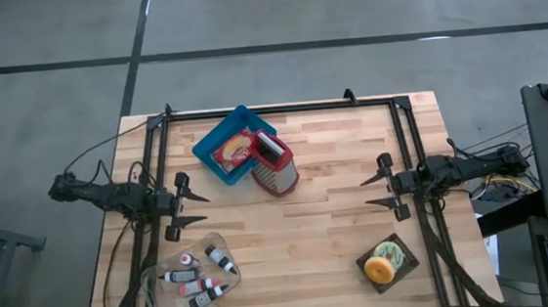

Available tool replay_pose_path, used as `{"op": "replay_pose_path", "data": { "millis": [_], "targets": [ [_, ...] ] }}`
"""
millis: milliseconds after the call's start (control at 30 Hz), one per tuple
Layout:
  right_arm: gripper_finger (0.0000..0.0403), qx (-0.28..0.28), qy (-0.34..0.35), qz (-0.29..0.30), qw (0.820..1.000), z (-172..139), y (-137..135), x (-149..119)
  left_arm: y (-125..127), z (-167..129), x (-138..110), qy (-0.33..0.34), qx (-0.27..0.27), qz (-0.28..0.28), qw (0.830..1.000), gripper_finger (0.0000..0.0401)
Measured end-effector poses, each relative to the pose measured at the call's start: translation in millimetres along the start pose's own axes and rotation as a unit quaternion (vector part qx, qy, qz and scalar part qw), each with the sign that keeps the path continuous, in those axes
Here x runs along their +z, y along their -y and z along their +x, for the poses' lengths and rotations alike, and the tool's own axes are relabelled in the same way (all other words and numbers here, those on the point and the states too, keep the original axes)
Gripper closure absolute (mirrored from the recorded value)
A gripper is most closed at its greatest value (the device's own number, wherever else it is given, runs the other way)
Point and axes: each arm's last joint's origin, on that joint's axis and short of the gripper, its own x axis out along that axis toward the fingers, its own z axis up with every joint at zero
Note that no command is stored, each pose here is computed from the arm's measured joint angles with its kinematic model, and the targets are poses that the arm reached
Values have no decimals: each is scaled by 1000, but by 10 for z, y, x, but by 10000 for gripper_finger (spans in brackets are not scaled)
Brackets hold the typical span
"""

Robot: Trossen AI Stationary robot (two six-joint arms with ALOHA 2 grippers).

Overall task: Pick & Place Food Item
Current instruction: Return to Home Position

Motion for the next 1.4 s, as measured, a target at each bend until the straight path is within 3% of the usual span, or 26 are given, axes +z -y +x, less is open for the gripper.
{"op": "replay_pose_path", "data": {
  "millis": [400,667,1133,1400],
  "targets": [
    [170,4,-46,1,999,59,-9,-72,0,-1,2,1,0,1,1000,181],
    [170,3,-93,59,994,118,-18,-150,-2,-1,-4,-2,3,11,1000,181],
    [170,-3,16,16,1000,31,4,40,0,-1,-10,-7,2,4,1000,181],
    [170,-32,20,0,999,-10,23,47,1,1,-15,-10,1,4,1000,181]
  ]
}}
